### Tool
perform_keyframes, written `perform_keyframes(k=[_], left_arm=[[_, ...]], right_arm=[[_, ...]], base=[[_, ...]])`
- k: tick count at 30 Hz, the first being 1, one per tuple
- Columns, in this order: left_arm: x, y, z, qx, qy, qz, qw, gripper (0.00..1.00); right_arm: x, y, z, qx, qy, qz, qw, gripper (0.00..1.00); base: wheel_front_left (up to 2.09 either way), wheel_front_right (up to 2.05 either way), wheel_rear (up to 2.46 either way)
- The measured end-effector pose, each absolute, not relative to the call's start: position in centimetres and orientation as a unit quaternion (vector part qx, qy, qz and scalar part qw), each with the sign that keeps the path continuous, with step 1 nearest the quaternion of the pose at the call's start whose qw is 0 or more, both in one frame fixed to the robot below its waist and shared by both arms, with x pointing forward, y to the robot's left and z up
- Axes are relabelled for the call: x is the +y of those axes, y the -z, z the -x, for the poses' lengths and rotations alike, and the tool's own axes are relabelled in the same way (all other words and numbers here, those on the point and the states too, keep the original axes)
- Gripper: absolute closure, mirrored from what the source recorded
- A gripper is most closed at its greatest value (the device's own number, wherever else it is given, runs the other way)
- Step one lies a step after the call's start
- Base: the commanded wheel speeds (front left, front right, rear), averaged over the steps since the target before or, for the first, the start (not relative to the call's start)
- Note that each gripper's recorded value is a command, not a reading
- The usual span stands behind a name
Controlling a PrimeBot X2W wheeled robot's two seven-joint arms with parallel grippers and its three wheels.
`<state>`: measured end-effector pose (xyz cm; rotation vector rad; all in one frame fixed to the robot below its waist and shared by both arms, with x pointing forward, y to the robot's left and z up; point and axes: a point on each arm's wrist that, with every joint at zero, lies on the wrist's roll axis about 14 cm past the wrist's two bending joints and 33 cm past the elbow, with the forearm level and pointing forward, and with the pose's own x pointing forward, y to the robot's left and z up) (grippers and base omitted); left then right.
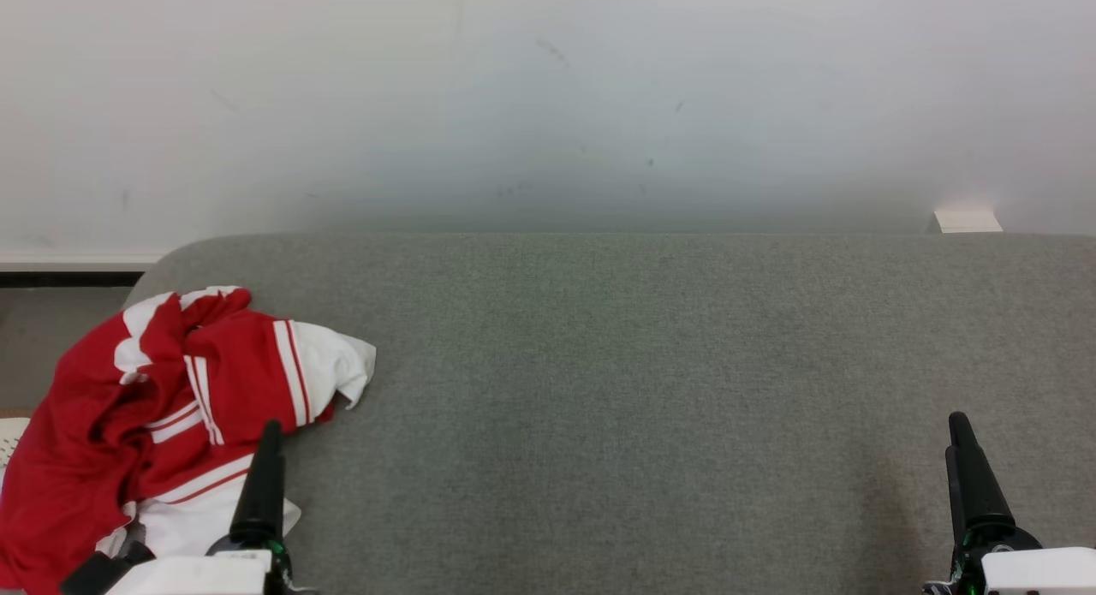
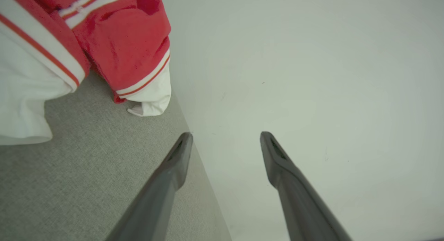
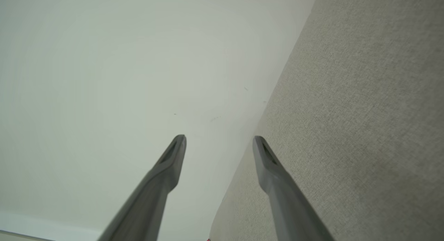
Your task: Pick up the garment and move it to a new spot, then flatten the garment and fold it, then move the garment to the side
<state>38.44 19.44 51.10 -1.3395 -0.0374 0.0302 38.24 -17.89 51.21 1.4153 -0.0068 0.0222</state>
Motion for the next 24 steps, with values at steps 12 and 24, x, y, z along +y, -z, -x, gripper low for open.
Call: perform_keyframes(k=[12,24], left_arm=[[18.4,-52.0,-38.7,-0.019,0.000,0.502,0.865,0.00],[17.4,-52.4,-38.6,-0.021,0.005,0.386,0.922,0.00]], right_arm=[[-17.1,-52.5,-38.3,-0.017,-0.032,-0.561,0.827,0.00],[-16.9,-52.8,-38.1,-0.026,-0.037,-0.457,0.888,0.00]], base=[[0.00,0.00,0.00],[0.00,0.00,0.00]])
